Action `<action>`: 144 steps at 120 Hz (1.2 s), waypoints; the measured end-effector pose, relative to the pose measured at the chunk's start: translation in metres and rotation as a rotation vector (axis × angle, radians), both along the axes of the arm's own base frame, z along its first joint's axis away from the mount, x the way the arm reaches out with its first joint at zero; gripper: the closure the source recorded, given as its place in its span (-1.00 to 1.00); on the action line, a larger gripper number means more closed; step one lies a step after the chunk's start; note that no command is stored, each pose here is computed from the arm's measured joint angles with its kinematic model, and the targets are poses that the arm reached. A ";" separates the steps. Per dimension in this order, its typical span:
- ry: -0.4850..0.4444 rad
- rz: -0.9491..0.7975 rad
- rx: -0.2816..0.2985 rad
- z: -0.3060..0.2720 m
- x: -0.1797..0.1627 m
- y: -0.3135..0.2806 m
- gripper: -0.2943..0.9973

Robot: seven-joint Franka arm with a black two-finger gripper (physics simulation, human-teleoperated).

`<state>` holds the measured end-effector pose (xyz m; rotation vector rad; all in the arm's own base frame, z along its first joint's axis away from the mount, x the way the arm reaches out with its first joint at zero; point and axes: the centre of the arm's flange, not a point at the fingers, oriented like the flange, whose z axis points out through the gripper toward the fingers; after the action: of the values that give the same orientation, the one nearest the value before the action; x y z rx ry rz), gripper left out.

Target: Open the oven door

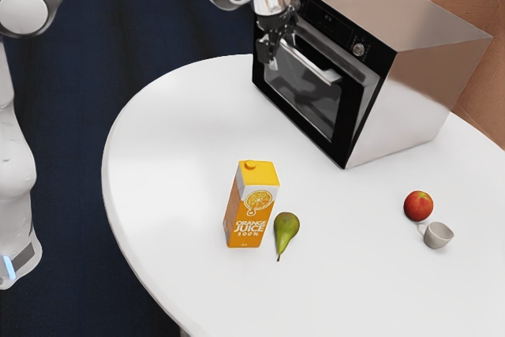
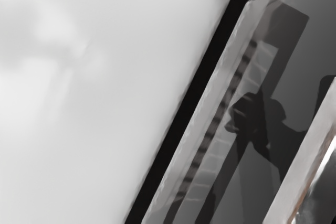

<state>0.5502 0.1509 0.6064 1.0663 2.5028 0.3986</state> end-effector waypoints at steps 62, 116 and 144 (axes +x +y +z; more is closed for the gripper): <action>-0.036 0.147 -0.068 0.009 -0.078 0.045 -0.54; 0.043 -0.305 0.041 0.172 -0.051 -0.271 -0.54; 0.359 -0.073 -0.017 0.066 -0.043 -0.197 -0.54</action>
<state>0.5076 -0.0457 0.6720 1.3174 2.7573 0.1754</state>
